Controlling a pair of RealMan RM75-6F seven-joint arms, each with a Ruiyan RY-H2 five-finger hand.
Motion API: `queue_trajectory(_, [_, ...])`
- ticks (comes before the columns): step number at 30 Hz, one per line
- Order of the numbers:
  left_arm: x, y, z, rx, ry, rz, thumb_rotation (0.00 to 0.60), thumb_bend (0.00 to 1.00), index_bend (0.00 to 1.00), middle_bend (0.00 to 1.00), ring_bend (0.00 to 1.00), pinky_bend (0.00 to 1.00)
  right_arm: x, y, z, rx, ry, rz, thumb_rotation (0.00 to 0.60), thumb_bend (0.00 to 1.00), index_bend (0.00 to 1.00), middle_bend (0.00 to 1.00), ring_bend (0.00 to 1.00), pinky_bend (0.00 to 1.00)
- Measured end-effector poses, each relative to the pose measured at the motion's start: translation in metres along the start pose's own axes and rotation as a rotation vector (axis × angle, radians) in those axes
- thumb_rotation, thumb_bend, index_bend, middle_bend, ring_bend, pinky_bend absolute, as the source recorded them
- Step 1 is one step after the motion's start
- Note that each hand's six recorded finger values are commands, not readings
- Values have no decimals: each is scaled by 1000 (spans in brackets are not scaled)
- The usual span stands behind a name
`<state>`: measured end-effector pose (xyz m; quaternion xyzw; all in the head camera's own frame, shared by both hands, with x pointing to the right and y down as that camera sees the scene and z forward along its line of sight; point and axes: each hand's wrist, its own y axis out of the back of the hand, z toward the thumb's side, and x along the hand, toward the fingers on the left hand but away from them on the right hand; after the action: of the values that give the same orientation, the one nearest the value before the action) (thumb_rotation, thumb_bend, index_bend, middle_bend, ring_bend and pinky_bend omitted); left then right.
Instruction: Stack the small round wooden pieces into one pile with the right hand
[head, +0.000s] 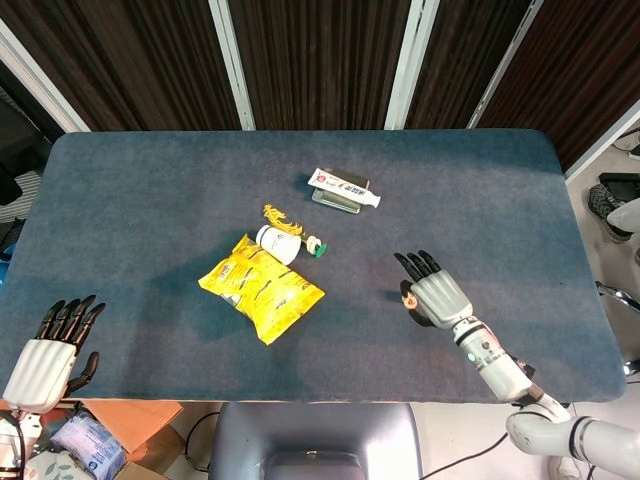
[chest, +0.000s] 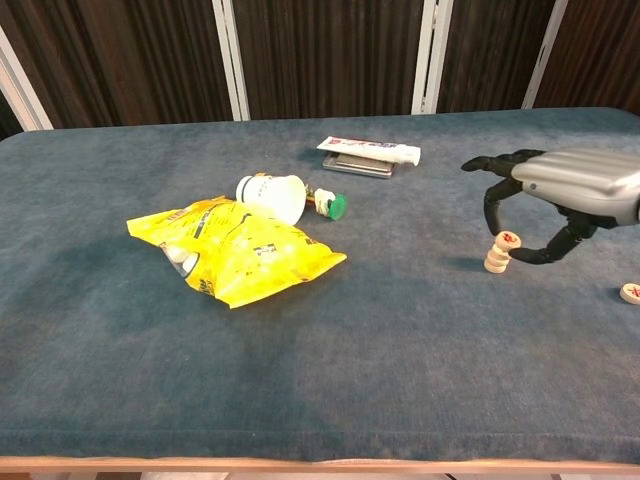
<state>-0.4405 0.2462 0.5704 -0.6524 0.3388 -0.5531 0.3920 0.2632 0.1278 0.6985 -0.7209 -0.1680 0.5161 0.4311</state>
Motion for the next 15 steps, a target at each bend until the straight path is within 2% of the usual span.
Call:
queue_trajectory(5, [-4, 4, -4, -5, 14, 17, 600, 523, 0, 0, 22, 28, -20, -2, -7, 10, -46, 19, 600, 461, 665, 0, 0, 0])
queue_trajectory(15, [-6, 4, -2, 0, 8, 19, 600, 525, 0, 0, 22, 28, -24, -4, -16, 13, -77, 29, 600, 460, 663, 0, 0, 0])
